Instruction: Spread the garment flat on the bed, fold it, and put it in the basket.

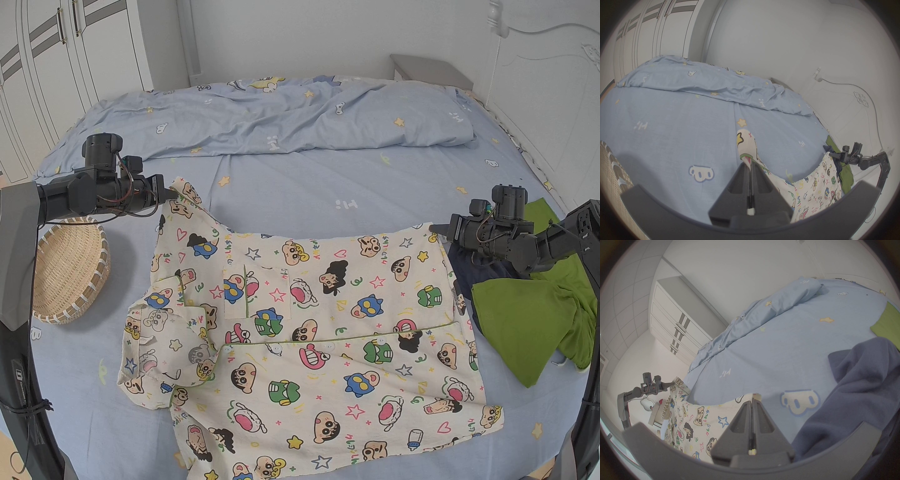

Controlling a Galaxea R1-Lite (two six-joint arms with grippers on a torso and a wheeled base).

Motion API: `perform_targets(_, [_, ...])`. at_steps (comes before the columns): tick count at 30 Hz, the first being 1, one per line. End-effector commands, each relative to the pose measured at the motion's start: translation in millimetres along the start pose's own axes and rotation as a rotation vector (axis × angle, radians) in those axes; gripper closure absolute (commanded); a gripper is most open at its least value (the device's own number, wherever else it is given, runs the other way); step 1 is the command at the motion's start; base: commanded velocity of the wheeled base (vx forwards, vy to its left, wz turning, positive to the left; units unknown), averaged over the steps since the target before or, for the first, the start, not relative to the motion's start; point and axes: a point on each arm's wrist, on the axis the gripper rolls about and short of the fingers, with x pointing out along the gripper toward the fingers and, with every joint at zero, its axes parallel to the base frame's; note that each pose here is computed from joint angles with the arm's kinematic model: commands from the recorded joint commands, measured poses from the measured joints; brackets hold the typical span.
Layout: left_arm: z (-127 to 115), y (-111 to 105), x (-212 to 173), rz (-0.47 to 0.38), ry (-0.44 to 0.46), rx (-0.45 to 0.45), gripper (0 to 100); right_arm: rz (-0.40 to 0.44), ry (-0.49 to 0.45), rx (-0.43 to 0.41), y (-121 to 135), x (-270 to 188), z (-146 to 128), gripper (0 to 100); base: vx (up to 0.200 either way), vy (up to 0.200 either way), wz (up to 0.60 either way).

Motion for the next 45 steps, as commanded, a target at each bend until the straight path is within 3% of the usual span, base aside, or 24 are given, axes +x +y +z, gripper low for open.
perform_targets(1, [-1,2,5,-0.002,-0.002,-0.011,100,-0.009,-0.016,0.008,-3,-2,5,100,0.0,0.0,0.0])
perform_targets(9, [1,-7,14,-0.027,-0.013,-0.023,100,-0.037,-0.053,0.008,-10,-1,7,100,0.0,0.0,0.0])
perform_targets(25, [-16,-1,33,-0.024,0.034,-0.111,100,-0.041,-0.054,0.017,-13,0,6,100,0.0,0.0,0.0])
perform_targets(26, [-16,-2,33,-0.025,0.033,-0.11,100,-0.042,-0.051,0.017,-13,0,6,0,0.0,0.0,0.0])
perform_targets(36, [-16,-9,34,-0.037,0.037,-0.091,100,-0.028,-0.045,0.023,-9,-4,5,0,0.0,0.0,0.0])
perform_targets(38, [-14,-9,33,-0.043,0.027,-0.069,100,-0.024,-0.043,0.026,-6,-6,5,0,0.0,0.0,0.0])
perform_targets(40, [-10,-9,32,-0.043,-0.014,0.024,100,-0.02,-0.044,0.023,-1,-11,6,0,0.0,0.0,0.0])
perform_targets(45, [-10,-8,38,-0.039,-0.105,0.091,100,0.002,-0.07,0.007,5,-19,6,0,0.0,0.0,0.0])
